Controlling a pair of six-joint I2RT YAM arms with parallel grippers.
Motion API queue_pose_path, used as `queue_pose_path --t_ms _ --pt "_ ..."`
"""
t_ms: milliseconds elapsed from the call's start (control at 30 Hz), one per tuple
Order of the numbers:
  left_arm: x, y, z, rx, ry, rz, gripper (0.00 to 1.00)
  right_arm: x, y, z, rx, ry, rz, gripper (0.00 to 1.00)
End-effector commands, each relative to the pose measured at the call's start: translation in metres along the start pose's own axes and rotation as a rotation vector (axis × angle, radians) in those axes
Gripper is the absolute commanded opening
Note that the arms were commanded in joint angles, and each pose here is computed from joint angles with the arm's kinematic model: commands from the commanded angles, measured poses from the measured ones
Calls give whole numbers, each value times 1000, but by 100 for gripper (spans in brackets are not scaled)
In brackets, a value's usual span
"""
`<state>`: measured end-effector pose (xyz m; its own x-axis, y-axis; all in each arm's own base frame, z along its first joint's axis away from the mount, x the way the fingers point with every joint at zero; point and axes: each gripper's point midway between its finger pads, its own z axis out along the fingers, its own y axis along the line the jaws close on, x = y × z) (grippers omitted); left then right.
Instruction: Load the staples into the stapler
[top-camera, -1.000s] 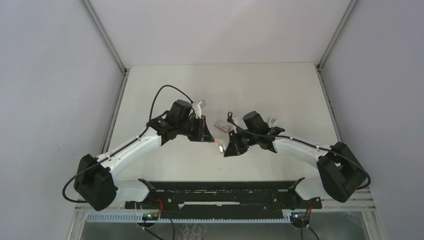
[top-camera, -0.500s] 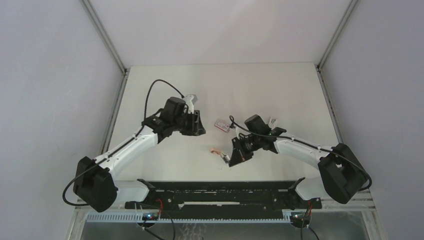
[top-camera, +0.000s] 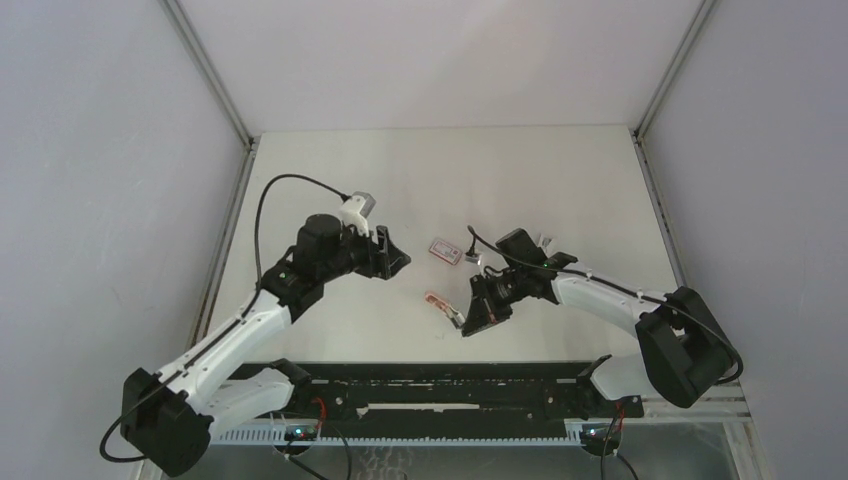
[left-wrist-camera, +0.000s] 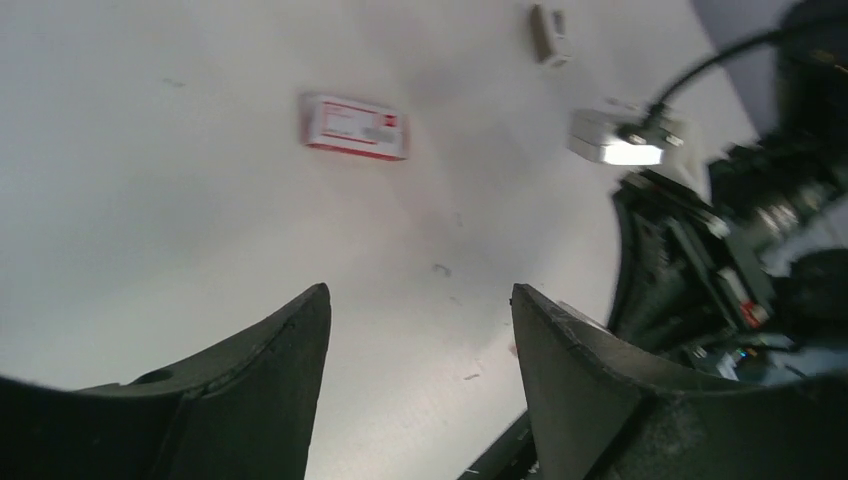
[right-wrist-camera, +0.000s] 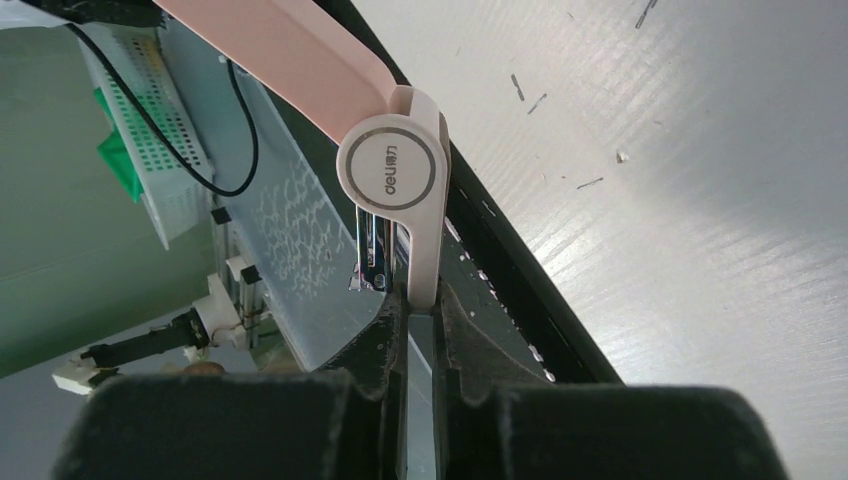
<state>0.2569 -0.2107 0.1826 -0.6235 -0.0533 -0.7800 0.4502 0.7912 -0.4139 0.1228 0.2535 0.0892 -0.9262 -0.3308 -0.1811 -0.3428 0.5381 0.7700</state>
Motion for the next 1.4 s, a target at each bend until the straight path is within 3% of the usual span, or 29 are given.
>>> queue_pose_path --t_ms 0,200,433,633,900,1033,1367 --pt "7 -58 -11 357 -42 52 71 -11 17 -6 -88 -37 -18 0" --pt "48 -91 -14 529 60 53 74 -9 37 -15 -183 -39 -66 0" --pt "47 -110 -18 623 61 36 73 -4 50 -20 -233 -26 -104 0" --pt "49 -112 -17 635 76 33 59 -3 51 -20 -234 -23 -106 0" --pt "58 -106 -16 614 101 25 62 -5 55 -23 -257 -32 -113 0" --pt "62 -103 -15 601 108 19 57 -6 57 -24 -263 -32 -116 0" --pt "62 -102 -14 595 106 19 35 -6 55 -23 -254 -38 -113 0"
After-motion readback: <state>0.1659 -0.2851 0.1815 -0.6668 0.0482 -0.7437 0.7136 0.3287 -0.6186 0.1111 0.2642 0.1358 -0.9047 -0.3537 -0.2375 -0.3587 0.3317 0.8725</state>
